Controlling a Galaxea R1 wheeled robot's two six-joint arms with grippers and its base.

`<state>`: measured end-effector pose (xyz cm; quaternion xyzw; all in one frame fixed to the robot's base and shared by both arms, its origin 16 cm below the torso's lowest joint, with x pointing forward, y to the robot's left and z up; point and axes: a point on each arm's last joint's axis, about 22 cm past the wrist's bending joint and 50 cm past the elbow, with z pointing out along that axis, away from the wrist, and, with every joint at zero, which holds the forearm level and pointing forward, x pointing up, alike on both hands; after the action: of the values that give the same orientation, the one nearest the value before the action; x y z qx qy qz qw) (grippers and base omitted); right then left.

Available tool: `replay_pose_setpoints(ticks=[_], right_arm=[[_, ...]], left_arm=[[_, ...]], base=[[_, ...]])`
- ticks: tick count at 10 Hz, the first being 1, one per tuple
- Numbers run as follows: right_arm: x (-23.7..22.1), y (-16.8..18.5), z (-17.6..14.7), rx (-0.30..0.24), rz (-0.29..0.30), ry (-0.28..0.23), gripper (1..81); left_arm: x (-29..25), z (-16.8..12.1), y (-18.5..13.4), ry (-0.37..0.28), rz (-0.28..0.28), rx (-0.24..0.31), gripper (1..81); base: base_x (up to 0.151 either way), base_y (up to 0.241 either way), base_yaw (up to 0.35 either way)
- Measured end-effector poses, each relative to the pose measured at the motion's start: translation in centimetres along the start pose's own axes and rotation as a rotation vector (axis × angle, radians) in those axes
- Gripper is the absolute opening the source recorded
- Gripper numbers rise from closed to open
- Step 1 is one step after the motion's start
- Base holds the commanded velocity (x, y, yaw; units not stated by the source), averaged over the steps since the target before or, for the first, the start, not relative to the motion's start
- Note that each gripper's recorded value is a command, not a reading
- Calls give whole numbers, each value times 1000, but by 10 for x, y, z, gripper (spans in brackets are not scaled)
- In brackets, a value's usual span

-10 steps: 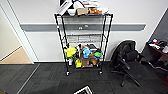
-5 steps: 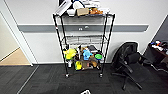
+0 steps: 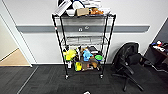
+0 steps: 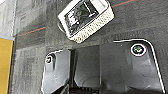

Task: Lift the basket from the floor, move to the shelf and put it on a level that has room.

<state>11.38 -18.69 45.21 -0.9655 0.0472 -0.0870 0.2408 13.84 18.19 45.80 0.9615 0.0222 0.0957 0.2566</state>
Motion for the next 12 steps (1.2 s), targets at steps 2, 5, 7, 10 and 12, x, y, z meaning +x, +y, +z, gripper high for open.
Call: replay_pose_setpoints(ticks=[2,5,7,10,12], right_arm=[[-5,0,0,0,3,-5,811],[-6,0,0,0,13,-6,811],[-3,-3,0,4,12,-2,811],[12,-7,3,10,4,17,811],[9,-5,4,8,5,12,811]], left_arm=[[-6,-1,-1,-8,-3,2,811],[-11,-1,-1,-16,-54,6,811],[-15,-8,-14,-19,-100,30,811],[17,-9,-11,17,-105,15,811],[28,-6,-3,25,-110,-3,811]], base=[[0,0,0],[0,0,0],[0,0,0],[0,0,0],[0,0,0]])
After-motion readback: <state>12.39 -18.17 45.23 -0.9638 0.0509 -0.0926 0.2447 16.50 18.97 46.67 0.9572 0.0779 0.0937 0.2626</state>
